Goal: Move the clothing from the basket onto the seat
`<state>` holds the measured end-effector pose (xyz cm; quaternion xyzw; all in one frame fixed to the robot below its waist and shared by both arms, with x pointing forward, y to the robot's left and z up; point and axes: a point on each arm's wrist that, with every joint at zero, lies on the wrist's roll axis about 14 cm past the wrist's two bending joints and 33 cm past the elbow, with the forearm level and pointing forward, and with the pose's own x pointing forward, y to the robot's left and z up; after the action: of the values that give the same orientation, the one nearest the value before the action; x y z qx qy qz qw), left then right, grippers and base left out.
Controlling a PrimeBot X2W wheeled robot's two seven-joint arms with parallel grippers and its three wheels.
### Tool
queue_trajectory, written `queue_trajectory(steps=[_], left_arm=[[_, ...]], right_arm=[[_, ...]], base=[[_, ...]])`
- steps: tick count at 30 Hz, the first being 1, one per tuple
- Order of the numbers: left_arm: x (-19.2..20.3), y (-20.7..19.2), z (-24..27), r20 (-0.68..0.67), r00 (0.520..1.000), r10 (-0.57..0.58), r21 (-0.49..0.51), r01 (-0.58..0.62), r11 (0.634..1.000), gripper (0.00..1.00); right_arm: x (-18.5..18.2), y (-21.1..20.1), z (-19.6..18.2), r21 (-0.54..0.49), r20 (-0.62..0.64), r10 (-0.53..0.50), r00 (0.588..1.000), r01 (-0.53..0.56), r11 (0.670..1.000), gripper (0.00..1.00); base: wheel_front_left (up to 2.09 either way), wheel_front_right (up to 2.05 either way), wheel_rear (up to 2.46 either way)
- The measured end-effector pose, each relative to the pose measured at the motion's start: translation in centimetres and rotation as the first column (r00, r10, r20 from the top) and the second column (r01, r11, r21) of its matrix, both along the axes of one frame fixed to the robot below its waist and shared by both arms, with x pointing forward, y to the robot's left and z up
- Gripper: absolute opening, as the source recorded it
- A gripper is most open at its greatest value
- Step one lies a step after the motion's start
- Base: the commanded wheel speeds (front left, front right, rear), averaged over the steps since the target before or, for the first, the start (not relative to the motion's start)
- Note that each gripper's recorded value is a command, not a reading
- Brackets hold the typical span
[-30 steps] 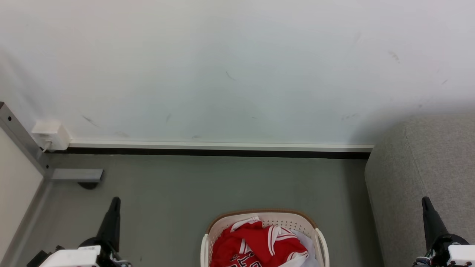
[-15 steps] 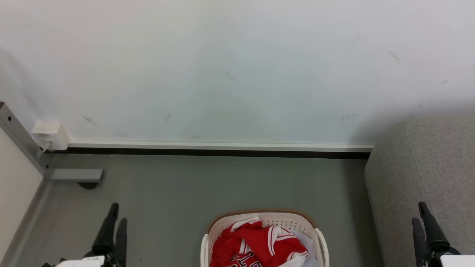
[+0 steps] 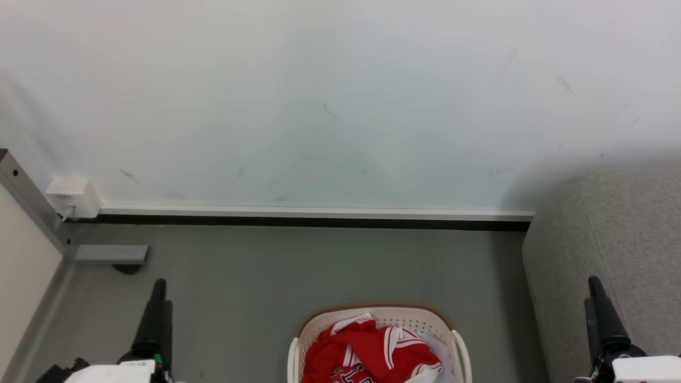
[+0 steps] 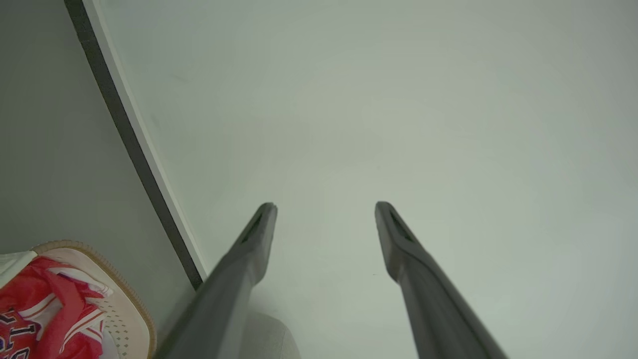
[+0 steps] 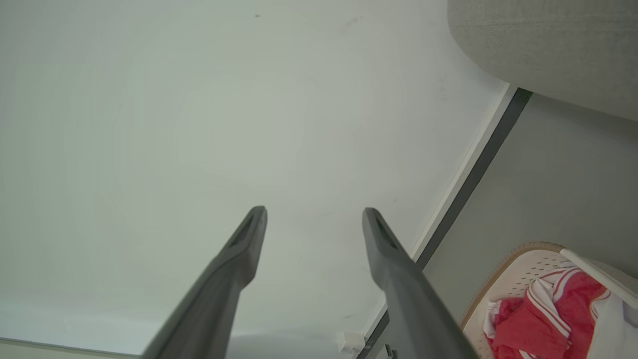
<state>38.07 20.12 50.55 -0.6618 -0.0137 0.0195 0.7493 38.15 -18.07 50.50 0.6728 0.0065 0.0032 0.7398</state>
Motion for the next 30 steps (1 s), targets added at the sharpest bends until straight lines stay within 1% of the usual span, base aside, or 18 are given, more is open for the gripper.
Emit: queue_trajectory(steps=[4,9,15,17,20,22,24,30], left_arm=[[-0.1,0.0,0.5,0.010,1.000,0.001,0.079,-0.002,0.997,1.00],[-0.1,0.1,1.1,0.025,1.000,0.010,0.182,-0.015,0.983,1.00],[-0.2,0.0,1.9,0.048,0.999,0.013,0.293,-0.027,0.956,1.00],[-0.2,0.0,1.9,0.046,0.999,0.011,0.337,-0.026,0.941,1.00],[-0.3,-0.2,2.1,0.050,0.999,0.007,0.402,-0.026,0.915,1.00],[-0.3,-0.2,2.0,0.046,0.999,0.009,0.440,-0.029,0.897,1.00],[-0.4,-0.3,1.9,0.039,0.999,0.010,0.476,-0.027,0.879,1.00],[-0.5,-0.7,2.1,0.041,0.999,0.003,0.595,-0.027,0.803,1.00]], right_arm=[[0.0,0.1,0.4,-0.068,0.013,0.002,1.000,-0.001,0.998,1.00],[0.0,0.3,0.7,-0.157,0.024,0.006,1.000,-0.003,0.988,1.00],[0.1,0.5,1.3,-0.261,0.044,0.009,0.999,0.003,0.965,1.00],[0.1,0.6,1.5,-0.297,0.052,0.011,0.999,0.005,0.955,1.00],[0.0,0.8,1.7,-0.368,0.061,0.023,0.998,0.001,0.930,1.00],[0.0,1.2,1.7,-0.427,0.062,0.045,0.997,-0.015,0.904,1.00],[0.0,1.5,1.8,-0.461,0.065,0.054,0.996,-0.018,0.887,1.00],[-0.1,2.1,1.9,-0.561,0.077,0.074,0.994,-0.019,0.828,1.00]], base=[[0.00,0.00,0.00],[0.00,0.00,0.00],[0.00,0.00,0.00],[0.00,0.00,0.00],[0.00,0.00,0.00],[0.00,0.00,0.00],[0.00,0.00,0.00],[0.00,0.00,0.00]])
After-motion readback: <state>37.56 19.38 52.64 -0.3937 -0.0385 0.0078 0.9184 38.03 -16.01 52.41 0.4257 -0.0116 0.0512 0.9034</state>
